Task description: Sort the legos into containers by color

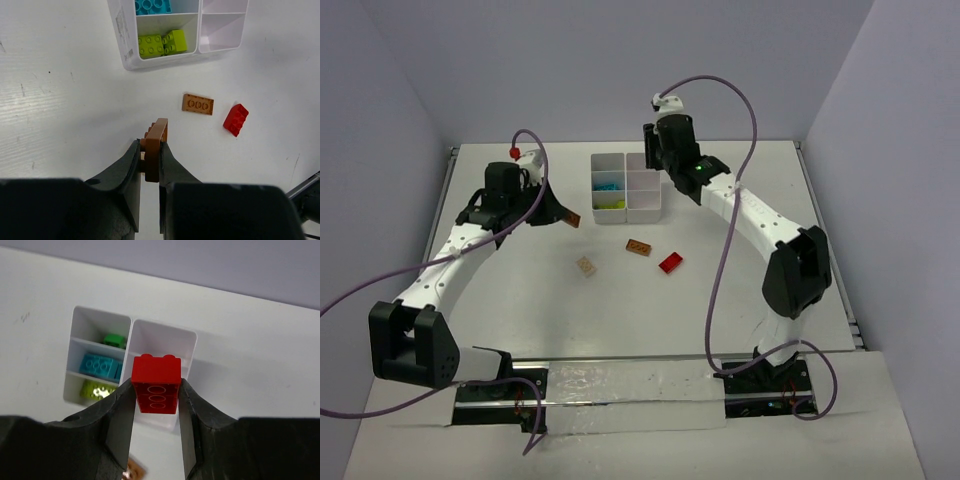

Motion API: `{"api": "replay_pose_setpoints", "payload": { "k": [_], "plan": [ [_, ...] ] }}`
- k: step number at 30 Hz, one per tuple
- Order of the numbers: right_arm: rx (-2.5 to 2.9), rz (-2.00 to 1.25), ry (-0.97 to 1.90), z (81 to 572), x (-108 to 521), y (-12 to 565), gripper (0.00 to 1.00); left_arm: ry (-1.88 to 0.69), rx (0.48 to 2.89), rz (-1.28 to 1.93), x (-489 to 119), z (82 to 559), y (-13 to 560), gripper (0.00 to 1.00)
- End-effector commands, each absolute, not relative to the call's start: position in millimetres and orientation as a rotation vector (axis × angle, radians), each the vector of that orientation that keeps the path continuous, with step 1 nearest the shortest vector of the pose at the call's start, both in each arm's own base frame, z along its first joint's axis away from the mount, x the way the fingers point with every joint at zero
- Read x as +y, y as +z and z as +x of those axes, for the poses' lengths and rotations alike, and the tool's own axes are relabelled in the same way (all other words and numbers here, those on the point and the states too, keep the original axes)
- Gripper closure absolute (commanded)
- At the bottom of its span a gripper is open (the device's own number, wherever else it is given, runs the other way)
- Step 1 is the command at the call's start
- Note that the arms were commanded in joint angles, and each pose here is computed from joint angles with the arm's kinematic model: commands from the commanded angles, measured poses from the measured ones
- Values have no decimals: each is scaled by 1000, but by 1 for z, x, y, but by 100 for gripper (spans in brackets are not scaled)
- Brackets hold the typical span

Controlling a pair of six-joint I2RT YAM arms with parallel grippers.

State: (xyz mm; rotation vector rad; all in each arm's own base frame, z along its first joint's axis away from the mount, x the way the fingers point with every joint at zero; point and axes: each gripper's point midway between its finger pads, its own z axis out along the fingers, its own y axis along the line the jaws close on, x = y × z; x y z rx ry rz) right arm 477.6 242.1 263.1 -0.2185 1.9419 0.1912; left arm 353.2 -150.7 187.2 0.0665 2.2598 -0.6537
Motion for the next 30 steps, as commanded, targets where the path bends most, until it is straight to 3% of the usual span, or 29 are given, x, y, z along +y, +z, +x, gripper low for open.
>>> {"api": "replay_pose_setpoints", "payload": {
  "k": [1,13,21,25,30],
  "plan": [
    [1807,11,219,515,249,292,100,-618,2165,76,-145,365,217,100],
    [1752,42,177,553,260,261,100,-611,2140,76,-145,379,221,100],
    [1765,31,159,564,265,237,87,-608,2151,72,-144,383,216,100],
    [1773,35,152,567,266,230,74,-606,2151,86,-145,386,216,100],
    [1793,39,153,570,268,220,71,-607,2153,88,-146,390,215,100]
  ]
}}
